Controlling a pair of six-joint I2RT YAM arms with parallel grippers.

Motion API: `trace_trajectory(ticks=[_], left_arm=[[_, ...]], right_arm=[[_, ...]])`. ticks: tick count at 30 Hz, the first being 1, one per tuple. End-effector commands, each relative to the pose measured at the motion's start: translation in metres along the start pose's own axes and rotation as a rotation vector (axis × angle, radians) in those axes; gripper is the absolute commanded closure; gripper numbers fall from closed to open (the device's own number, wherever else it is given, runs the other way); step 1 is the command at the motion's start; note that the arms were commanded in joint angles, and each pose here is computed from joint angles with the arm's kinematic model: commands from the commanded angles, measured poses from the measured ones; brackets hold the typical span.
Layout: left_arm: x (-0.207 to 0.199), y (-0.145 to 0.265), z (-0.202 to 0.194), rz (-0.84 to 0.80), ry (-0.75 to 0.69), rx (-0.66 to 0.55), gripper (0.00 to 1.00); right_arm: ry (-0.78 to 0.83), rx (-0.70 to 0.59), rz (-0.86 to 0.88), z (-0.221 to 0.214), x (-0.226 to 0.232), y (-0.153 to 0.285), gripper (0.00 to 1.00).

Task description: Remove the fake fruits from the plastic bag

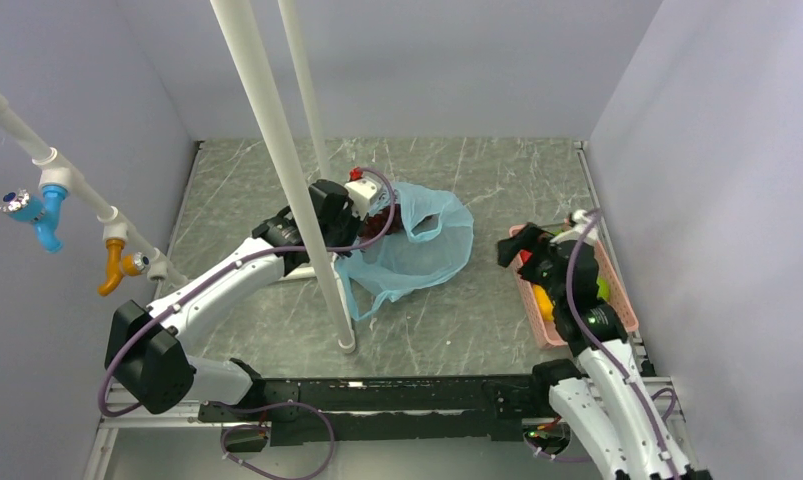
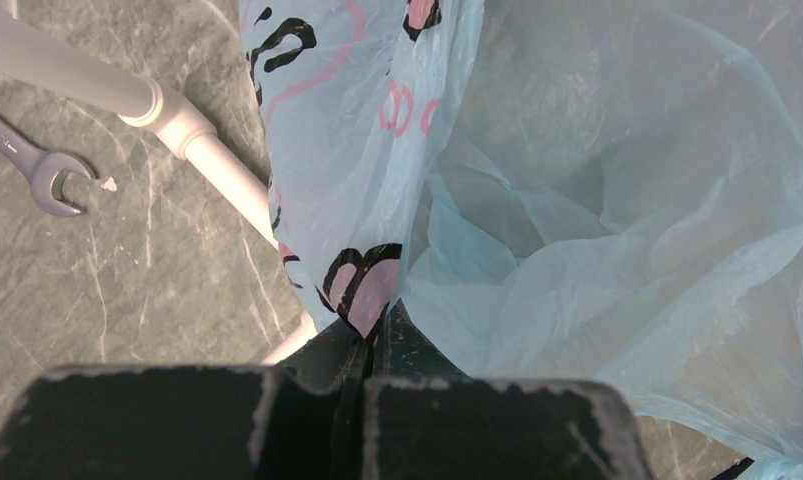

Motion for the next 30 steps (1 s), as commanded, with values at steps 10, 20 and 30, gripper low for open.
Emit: trace_trajectory(ticks=[10, 20, 30], left_arm=[[-0.013, 0.022, 0.027, -0.086, -0.008, -0.202, 1.00], [-0.017, 0.015, 0.021, -0.089, -0.026, -0.166, 1.00], [-0.026, -0.003, 0.010, -0.105, -0.038, -0.092, 1.00]], right_arm=[[0.359, 0.088, 0.943, -0.032, 0.183, 0.079, 0.08], [0.405, 0.086, 0.689, -0.044, 0.235, 0.019, 0.16], [0.349, 0.051, 0.451, -0.075, 0.250, -0.078, 0.20]])
Point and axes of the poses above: each gripper's point midway between its finger pads, its own y axis back along the fingers, its own x axis along the line the jaws close on, z = x × y, the point moved 2 cm from there along y, back along the fingers, and after that the axes turned 10 degrees about y, right-handed, at the moved point
